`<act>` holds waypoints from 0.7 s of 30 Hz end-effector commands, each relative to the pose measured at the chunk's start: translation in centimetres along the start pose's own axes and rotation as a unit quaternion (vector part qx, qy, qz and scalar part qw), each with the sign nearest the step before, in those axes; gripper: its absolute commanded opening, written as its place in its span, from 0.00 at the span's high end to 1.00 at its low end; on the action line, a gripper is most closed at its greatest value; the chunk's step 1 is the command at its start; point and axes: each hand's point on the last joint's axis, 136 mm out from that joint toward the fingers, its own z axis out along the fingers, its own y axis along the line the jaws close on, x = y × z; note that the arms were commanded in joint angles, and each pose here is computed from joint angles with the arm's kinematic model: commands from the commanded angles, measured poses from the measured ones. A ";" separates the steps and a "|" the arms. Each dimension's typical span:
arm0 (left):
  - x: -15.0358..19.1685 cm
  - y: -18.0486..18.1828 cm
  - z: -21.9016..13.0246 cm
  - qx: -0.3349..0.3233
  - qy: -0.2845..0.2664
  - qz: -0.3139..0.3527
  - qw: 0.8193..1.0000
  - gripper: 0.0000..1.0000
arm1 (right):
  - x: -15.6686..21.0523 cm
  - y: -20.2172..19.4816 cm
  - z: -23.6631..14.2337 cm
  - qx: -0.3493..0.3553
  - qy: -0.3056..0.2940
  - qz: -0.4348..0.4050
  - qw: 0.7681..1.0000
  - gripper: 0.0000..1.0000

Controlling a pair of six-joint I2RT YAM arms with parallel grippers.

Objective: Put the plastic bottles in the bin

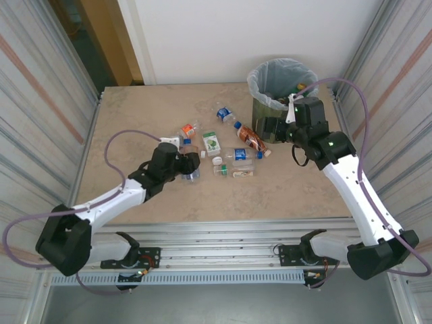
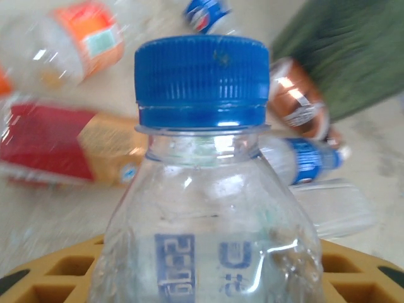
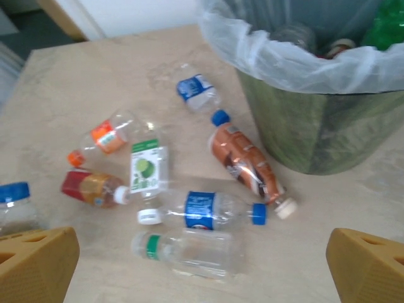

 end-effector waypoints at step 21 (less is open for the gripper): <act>-6.3 -12.7 -4.7 0.263 -0.158 0.219 0.926 0.49 | 0.4 17.8 3.3 -0.271 0.063 -0.059 0.959 0.12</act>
